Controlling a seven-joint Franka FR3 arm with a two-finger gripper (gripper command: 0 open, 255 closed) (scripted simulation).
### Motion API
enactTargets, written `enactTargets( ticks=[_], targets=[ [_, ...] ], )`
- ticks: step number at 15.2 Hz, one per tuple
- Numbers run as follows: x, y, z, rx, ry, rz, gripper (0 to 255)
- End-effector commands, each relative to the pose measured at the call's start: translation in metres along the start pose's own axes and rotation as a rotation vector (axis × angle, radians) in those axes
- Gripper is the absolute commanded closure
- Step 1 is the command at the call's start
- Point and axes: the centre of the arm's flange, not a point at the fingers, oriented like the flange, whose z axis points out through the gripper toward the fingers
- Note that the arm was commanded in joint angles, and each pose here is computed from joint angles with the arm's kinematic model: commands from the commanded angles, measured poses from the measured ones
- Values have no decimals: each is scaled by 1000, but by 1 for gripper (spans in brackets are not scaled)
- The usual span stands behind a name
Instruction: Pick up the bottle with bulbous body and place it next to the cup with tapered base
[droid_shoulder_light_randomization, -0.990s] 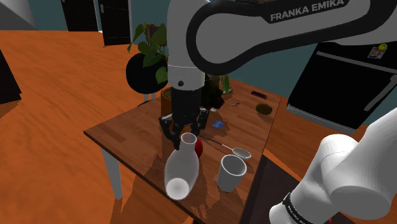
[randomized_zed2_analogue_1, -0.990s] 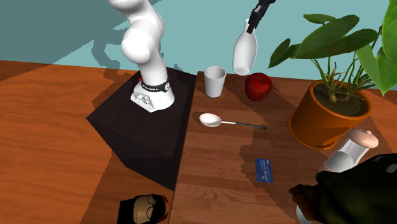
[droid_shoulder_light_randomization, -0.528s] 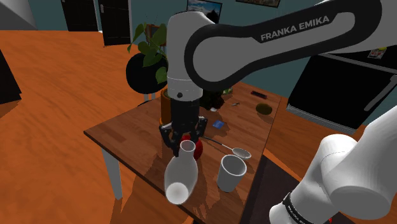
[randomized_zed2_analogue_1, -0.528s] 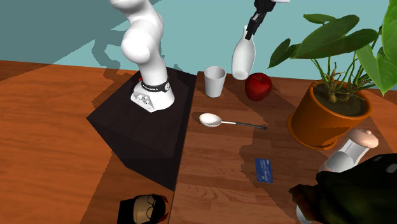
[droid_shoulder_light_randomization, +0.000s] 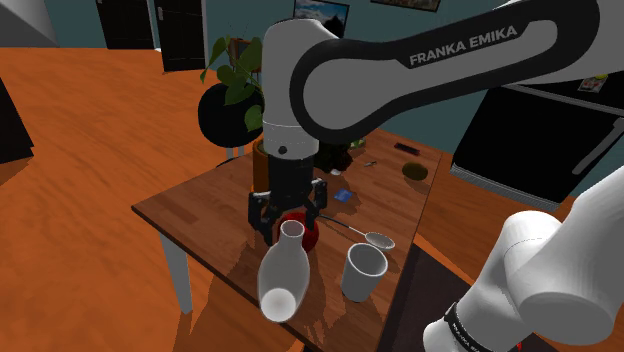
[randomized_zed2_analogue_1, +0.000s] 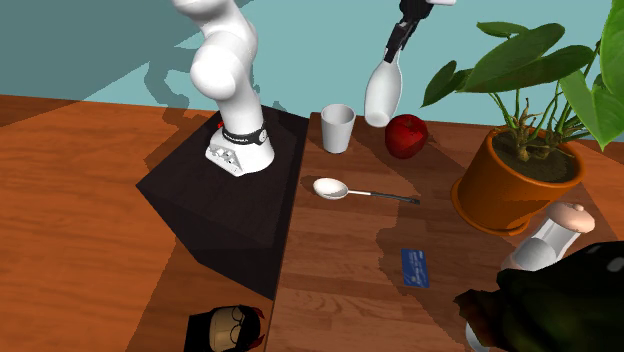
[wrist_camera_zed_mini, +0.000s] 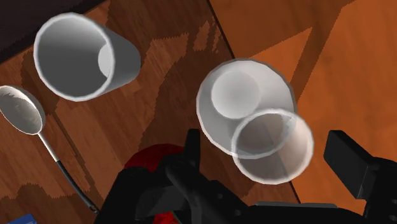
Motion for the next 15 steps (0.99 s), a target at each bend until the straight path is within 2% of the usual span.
enactTargets(
  ticks=[1,3,7,15],
  targets=[
    [0,0,0,0,0,0,0],
    [0,0,0,0,0,0,0],
    [0,0,-50,0,0,0,0],
    [0,0,-50,0,0,0,0]
  ],
)
